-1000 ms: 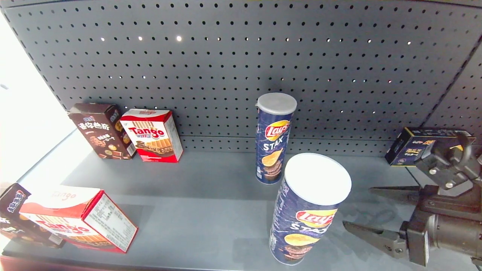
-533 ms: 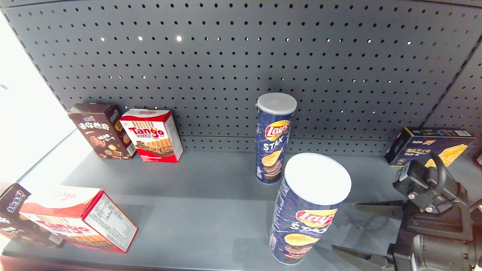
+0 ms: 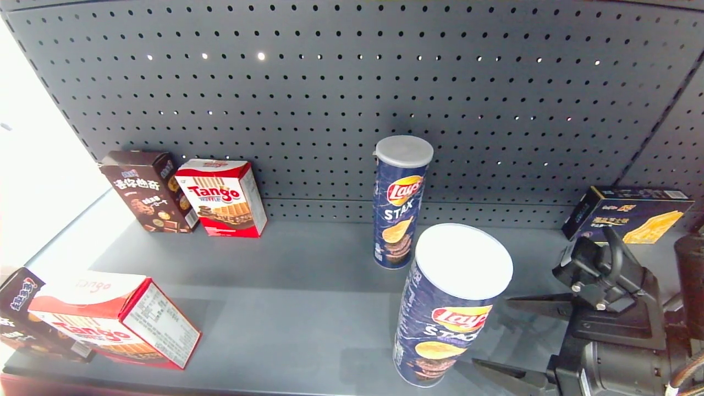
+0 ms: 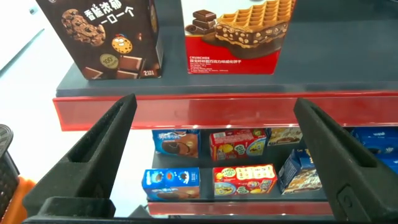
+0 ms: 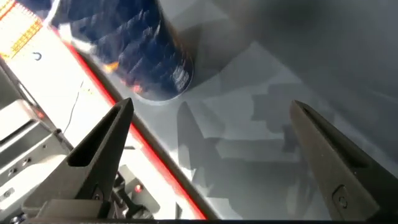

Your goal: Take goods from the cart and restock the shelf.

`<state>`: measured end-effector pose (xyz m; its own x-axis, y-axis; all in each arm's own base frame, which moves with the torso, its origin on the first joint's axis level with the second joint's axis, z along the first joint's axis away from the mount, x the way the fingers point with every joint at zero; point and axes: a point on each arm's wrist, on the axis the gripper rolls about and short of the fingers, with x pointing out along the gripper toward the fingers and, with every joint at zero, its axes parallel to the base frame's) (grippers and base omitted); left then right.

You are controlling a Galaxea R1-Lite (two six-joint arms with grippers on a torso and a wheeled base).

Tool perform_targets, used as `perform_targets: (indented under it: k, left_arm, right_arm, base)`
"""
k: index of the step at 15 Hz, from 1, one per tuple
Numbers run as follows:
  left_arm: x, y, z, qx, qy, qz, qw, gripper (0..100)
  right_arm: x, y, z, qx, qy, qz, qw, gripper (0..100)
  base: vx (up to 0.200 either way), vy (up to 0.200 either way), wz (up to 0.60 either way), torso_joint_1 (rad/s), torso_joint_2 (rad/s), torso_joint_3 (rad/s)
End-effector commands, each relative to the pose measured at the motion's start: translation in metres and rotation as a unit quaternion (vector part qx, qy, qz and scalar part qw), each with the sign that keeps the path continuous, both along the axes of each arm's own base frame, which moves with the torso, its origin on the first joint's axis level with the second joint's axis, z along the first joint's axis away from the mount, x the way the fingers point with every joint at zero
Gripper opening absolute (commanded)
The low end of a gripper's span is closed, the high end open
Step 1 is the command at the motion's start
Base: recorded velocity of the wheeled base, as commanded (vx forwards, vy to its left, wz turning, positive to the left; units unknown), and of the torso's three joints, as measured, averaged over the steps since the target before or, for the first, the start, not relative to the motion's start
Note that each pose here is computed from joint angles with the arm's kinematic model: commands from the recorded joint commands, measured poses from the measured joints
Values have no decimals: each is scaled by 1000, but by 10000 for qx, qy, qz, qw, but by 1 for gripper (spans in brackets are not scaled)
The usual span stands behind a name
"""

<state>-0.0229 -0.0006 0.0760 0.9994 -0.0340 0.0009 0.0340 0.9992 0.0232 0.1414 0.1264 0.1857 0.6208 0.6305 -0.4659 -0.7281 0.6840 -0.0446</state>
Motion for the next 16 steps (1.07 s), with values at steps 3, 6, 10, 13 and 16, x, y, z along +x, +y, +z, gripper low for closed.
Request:
perform_targets:
  k: [3,6,10,13,16]
  left_arm:
    - [0,0,0,-9,12,1,10000,100]
    - [0,0,0,-9,12,-6,10000,100]
    - [0,0,0,-9,12,-6,10000,100]
    - [0,0,0,-9,12,1,10000,100]
    - [0,0,0,-9,12,-6,10000,100]
  right_arm:
    - [5,3,-4,-70,74,-19,9999,100]
    - [7,6,-4,-70,74,-3,9999,100]
    - [7,6,-4,-47,54,3,10000,100]
    - [4,1,-4,-22,25,-67,10000,100]
    - [13,2,1,28,-23,-169,9999,100]
  base:
    - [0,0,0,0,0,0]
    - [0,0,0,0,0,0]
    - [0,0,0,0,0,0]
    - [0,0,0,0,0,0]
    - [0,0,0,0,0,0]
